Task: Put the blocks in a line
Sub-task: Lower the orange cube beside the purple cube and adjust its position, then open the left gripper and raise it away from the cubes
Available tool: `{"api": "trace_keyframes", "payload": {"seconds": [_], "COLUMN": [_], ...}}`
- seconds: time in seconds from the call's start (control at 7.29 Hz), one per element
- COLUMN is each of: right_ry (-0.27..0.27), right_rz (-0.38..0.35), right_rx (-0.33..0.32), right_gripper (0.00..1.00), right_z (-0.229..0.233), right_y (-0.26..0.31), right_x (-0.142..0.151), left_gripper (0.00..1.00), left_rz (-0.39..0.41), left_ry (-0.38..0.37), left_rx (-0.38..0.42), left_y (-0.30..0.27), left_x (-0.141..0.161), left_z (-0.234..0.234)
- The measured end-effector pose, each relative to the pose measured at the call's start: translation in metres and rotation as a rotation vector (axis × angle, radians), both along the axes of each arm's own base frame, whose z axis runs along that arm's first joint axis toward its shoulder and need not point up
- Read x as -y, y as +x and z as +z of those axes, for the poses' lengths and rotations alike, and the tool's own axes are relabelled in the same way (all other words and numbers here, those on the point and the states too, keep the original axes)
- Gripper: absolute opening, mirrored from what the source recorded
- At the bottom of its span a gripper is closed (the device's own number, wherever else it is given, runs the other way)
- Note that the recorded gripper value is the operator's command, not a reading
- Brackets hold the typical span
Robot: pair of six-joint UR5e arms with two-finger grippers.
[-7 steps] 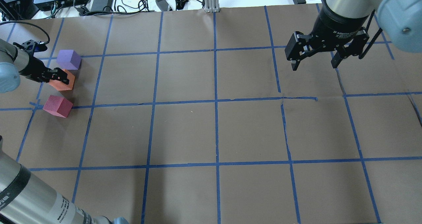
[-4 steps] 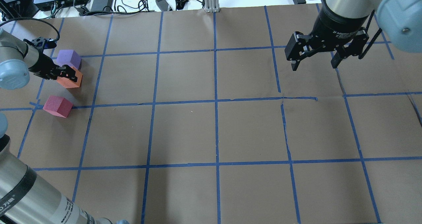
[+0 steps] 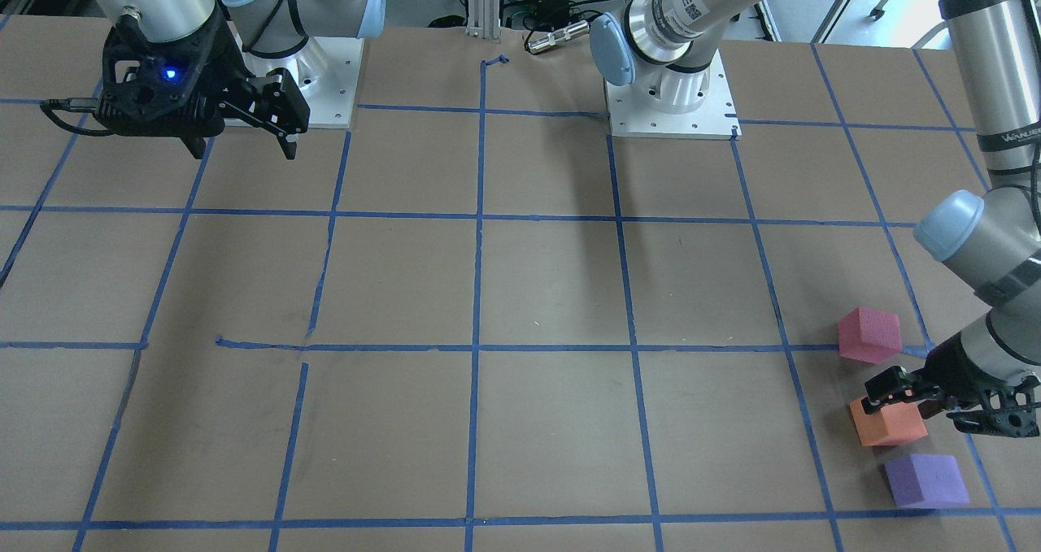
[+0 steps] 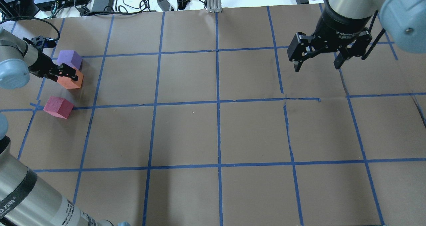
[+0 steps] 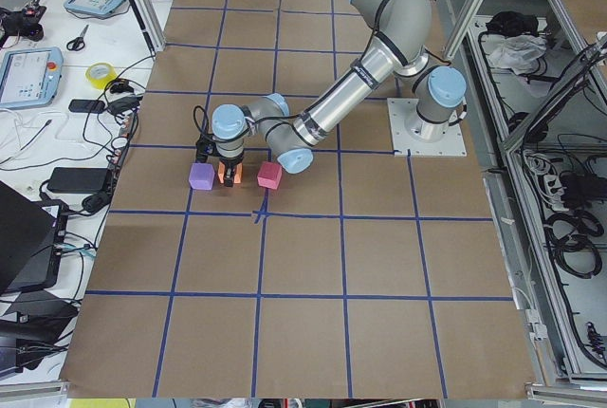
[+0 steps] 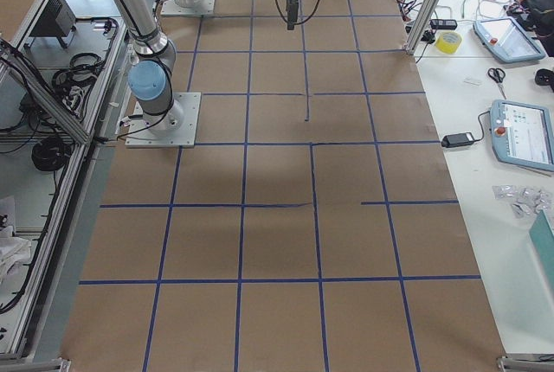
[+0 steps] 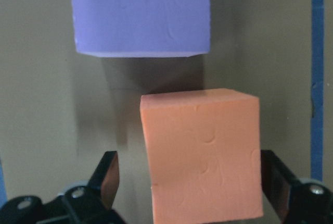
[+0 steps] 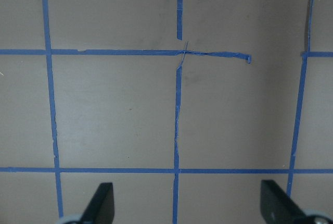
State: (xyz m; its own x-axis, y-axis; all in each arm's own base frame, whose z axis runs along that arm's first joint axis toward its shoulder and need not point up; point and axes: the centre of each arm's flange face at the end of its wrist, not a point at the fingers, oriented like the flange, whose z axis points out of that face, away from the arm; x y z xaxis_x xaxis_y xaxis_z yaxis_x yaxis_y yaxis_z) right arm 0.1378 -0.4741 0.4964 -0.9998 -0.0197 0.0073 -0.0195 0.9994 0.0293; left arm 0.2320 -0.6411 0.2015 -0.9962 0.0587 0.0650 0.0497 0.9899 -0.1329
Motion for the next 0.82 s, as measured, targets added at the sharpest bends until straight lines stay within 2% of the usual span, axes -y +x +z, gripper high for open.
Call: {"api": "trace_keyframes", "payload": {"seconds": [0.27,0.82], "right_ry": [0.003,0.009], "right_rz": [0.000,-0.002], "right_rx": [0.000,-0.001], "right_gripper": [1.00,1.00], "right_z": [-0.002,-0.004], "right_y": [0.000,-0.001], "right_x": [-0.001,-0.002], "left_gripper": [0.94,0.94], "left_rz": [0.003,0.008], "left_ry": [0.003,0.009], "left_rx": [0.032,0.034], "left_y": [0.009,0.015], "left_x": [-0.003,-0.008], "left_z": [0.011,0.010]}}
